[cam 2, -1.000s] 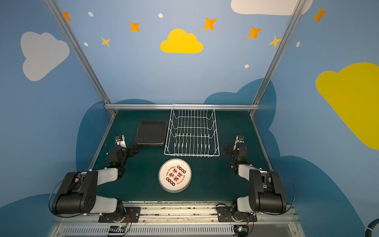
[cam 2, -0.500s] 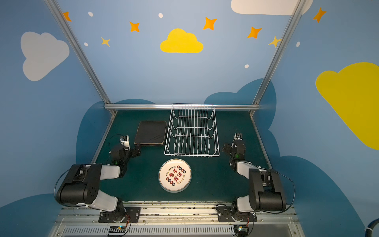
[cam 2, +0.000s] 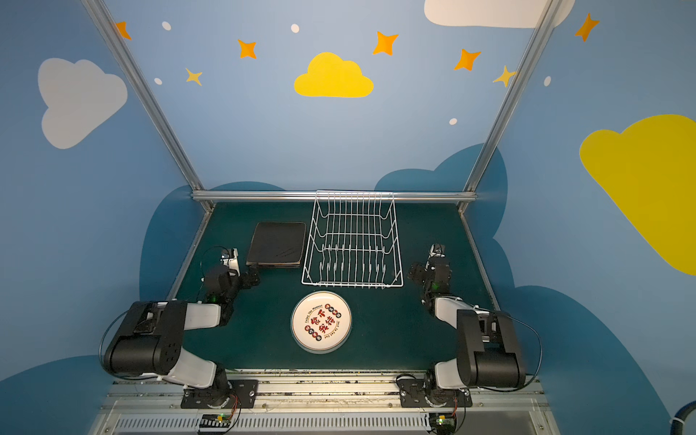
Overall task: Unload the plates from the dish rack
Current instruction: Reset both arms
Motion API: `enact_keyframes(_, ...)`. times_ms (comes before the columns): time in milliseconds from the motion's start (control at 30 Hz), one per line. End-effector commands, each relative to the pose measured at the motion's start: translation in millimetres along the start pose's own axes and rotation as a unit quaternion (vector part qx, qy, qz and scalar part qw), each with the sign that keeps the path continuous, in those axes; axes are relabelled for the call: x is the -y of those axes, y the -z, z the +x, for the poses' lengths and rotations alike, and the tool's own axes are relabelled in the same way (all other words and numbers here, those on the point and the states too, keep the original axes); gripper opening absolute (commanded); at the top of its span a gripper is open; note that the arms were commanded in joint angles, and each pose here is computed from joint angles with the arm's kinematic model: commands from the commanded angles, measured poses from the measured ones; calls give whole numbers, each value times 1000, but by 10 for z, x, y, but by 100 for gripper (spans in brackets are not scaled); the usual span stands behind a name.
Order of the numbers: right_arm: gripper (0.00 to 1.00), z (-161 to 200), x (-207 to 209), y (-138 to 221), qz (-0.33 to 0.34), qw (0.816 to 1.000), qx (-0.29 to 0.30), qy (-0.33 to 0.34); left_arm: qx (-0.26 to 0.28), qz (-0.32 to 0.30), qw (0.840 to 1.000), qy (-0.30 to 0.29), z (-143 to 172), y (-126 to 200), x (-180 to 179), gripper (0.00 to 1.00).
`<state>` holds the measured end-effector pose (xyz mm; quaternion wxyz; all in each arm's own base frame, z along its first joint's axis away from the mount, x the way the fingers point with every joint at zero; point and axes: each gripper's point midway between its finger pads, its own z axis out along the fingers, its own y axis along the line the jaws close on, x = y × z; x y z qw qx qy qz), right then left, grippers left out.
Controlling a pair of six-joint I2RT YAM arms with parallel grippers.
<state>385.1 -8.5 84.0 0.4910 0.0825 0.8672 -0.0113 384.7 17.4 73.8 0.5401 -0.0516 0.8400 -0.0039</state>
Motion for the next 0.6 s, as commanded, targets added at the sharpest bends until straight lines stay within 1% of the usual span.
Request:
enact_keyframes(0,94,-24,9,-11,5,1000,0,2,16,-1,1000,-5,-113,-11,10,100)
enact_keyframes(433,94,-26,6,-12,5,1000,0,3,15,-3,1000,-6,-112,-16,9,100)
enact_keyframes(567,94,-27,8,-12,5,1000,0,3,7,-1,1000,-13,-105,-50,33,100)
